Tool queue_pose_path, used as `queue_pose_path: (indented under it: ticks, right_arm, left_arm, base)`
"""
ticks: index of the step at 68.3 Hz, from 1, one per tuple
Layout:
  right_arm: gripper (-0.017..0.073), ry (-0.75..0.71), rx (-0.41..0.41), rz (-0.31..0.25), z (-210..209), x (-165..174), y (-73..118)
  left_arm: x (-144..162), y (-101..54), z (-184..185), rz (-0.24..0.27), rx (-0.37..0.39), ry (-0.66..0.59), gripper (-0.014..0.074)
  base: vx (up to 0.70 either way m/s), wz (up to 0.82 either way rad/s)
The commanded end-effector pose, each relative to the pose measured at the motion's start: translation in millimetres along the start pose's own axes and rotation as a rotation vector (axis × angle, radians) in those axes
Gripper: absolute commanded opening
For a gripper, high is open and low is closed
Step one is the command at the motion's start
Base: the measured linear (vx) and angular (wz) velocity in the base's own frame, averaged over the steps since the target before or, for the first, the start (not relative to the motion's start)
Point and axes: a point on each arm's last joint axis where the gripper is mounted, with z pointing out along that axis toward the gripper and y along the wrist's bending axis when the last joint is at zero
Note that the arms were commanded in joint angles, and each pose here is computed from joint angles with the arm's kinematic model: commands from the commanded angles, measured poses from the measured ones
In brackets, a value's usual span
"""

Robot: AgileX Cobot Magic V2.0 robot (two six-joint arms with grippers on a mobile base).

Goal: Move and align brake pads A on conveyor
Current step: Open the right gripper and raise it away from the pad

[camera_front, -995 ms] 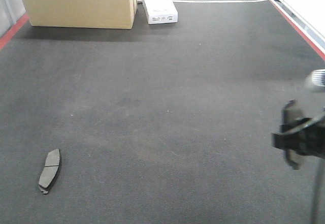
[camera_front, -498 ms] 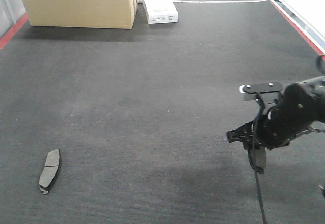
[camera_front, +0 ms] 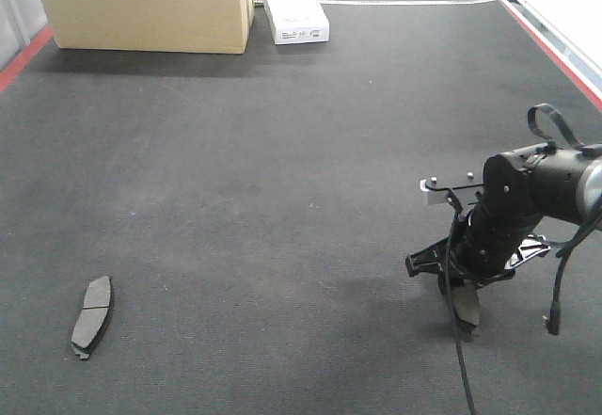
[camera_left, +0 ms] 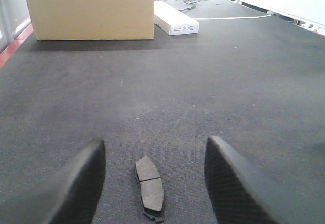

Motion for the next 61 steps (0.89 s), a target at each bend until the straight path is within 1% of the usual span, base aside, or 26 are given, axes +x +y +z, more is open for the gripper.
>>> queue_pose_path:
  ticks: [1,6,11,17,22,29,37,43,53,61]
  right_arm:
    - [0.0084,-0.077,0.002,-0.011,-16.6,-9.8,-1.1]
    - [0.0121,-0.071,0.001,-0.003,-12.8,-10.1,-0.8]
    - [0.0181,-0.062,0.001,-0.003,-9.6,-10.0,-0.5]
    - [0.0292,-0.062,0.006,-0.008,-9.1,-10.1,-0.9]
    - [0.0386,-0.092,0.012,-0.013,-14.7,-11.7,-1.8]
    - [0.0463,-0.181,0.011,0.031,-34.5,-14.6,-3.3]
    - [0.0478,-0.296,0.008,0.037,-74.7,-12.1,-5.9]
    - [0.0477,-0.383,0.019,0.022,-107.6,-5.5,-9.0]
    - [0.0477,-0.528,0.023,0.008,-163.0,14.2,-13.0]
    - [0.0477,-0.661,0.018,-0.009,-192.3,38.3,-14.9]
  left_arm:
    - [-13.7,-0.7,-1.4,-0.007,0.008,-0.085,0.0407]
    - [-13.7,-0.7,-1.4,-0.007,0.008,-0.085,0.0407]
    - [-13.7,-0.7,-1.4,-0.007,0.008,-0.085,0.0407]
    - [-13.7,-0.7,-1.4,-0.007,0.008,-0.085,0.0407]
    - [-13.7,-0.7,-1.4,-0.007,0.008,-0.085,0.0407]
    - [-13.7,-0.7,-1.4,-0.007,0.008,-0.086,0.0407]
    - [-13.7,-0.7,-1.4,-0.007,0.008,-0.086,0.0407]
    - [-13.7,-0.7,-1.4,-0.007,0.008,-0.086,0.0407]
    - [-13.7,-0.7,-1.4,-0.007,0.008,-0.086,0.0407]
    - [-13.7,-0.7,-1.4,-0.007,0.008,-0.086,0.0407]
  base:
    - [0.00,0.00]
    - [0.00,0.00]
    - [0.00,0.00]
    - [0.00,0.00]
    - [0.00,0.00]
    - [0.00,0.00]
    - [0.00,0.00]
    - [0.00,0.00]
    - [0.00,0.00]
    - [0.00,0.00]
